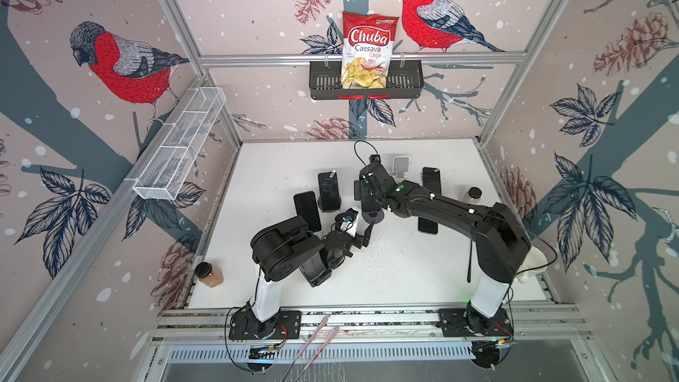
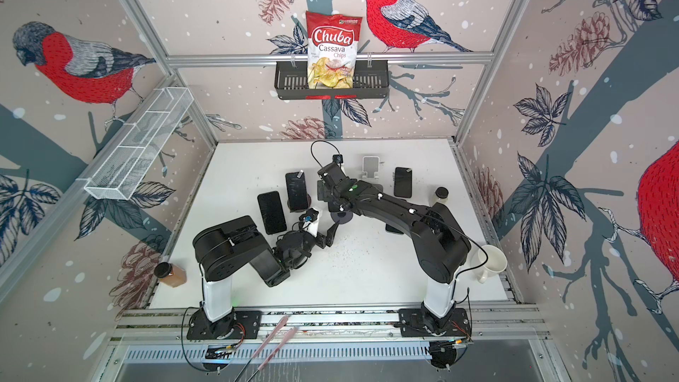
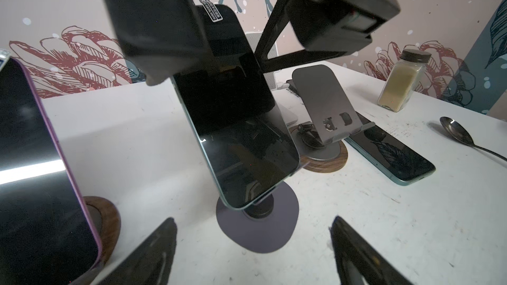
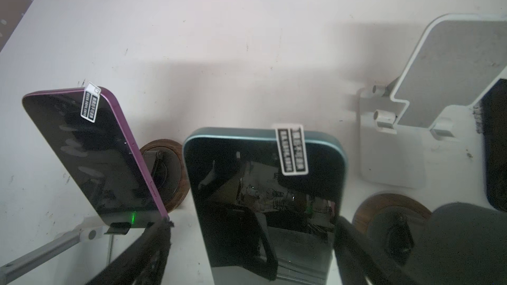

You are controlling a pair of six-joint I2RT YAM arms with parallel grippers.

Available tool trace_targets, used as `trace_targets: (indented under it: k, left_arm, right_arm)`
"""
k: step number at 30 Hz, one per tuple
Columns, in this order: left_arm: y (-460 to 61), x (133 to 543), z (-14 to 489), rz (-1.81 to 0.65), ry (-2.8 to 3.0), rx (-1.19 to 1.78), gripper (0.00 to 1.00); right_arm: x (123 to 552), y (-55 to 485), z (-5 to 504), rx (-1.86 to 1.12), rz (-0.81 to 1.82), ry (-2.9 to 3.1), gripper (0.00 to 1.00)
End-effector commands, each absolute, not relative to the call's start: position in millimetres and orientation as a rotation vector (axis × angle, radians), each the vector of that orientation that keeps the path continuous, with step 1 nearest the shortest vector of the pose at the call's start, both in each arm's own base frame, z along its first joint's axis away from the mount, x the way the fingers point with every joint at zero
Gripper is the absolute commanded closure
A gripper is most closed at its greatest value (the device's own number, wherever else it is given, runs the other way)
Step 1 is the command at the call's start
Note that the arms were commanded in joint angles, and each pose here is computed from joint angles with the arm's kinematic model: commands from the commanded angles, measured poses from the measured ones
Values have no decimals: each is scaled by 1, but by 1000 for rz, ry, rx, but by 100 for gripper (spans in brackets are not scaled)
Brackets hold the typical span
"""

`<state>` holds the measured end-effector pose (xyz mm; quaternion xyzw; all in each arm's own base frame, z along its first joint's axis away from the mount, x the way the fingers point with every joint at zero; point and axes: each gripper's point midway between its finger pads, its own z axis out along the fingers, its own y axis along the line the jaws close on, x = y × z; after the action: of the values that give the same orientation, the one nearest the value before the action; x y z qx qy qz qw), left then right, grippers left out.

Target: Remove the phone from the phone stand

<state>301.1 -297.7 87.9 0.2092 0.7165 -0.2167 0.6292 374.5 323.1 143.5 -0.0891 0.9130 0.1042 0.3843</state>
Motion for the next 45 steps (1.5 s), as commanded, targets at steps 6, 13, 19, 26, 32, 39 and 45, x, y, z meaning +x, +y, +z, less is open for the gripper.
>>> trace_targets:
  k: [6,13,19,26,32,39,45]
  left_arm:
    - [-298,301,100,-529,1600,446,13]
    - [-297,300,98,-530,1603,448,13]
    - [-296,299,97,-527,1605,449,13]
    - [-296,299,96,-527,1608,452,13]
    - [-297,299,94,-528,1611,454,13]
    - [-298,300,94,-527,1612,454,13]
    - [-298,301,91,-516,1624,463,13]
  right_arm:
    - [377,323,137,-223,230,2336,13]
    - [380,321,137,-218,207,2333,22]
    - [381,320,139,-220,192,2323,34]
    - [381,320,142,-250,190,2300,37]
    - [379,319,152,-266,227,2266,38]
    - [379,320,167,-281,284,2229,38]
    - [379,317,178,-278,313,2212,38]
